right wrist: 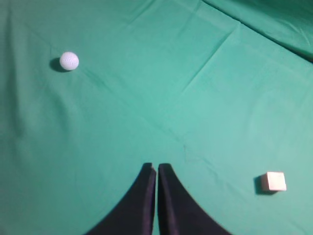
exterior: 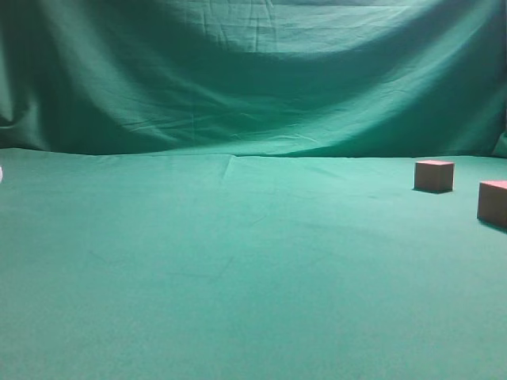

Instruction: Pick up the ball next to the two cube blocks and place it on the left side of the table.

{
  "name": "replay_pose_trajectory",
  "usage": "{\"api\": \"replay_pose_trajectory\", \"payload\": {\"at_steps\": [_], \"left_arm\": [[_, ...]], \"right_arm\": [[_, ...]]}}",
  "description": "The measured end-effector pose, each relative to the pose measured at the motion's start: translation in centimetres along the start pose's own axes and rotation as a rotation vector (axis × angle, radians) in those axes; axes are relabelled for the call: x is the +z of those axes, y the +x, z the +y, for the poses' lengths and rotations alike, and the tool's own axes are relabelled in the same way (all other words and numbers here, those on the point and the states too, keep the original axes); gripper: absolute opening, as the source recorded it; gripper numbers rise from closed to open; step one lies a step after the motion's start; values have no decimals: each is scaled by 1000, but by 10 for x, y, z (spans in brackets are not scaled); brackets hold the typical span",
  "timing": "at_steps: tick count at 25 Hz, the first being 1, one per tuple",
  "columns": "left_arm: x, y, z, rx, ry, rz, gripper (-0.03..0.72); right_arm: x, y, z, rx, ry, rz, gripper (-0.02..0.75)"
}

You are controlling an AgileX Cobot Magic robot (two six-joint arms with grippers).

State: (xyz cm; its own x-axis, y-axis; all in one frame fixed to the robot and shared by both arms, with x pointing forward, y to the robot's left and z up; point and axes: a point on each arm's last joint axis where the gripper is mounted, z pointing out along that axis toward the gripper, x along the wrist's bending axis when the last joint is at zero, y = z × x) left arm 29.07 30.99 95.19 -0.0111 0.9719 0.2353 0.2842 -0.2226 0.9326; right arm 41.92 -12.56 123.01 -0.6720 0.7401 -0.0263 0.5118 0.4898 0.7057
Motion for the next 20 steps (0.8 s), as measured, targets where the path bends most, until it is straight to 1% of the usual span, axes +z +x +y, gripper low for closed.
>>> {"api": "replay_pose_trajectory", "payload": {"at_steps": [6,8,10,13,15,20], "left_arm": [[0,0,0,0,0,0,0],[0,0,0,0,0,0,0],[0,0,0,0,0,0,0],[0,0,0,0,0,0,0],[0,0,0,0,0,0,0],[0,0,0,0,0,0,0]], "right_arm": [[-17,-1,-68,47,-131,11,0],[-16,-1,-90,62,-155,21,0],[-19,0,-109,97,-145,40,0],[-26,0,-134,111,-102,39,0],[-28,-2,-147,104,-72,23,0],[-33,-7,-168,74,-102,-33,0]]}}
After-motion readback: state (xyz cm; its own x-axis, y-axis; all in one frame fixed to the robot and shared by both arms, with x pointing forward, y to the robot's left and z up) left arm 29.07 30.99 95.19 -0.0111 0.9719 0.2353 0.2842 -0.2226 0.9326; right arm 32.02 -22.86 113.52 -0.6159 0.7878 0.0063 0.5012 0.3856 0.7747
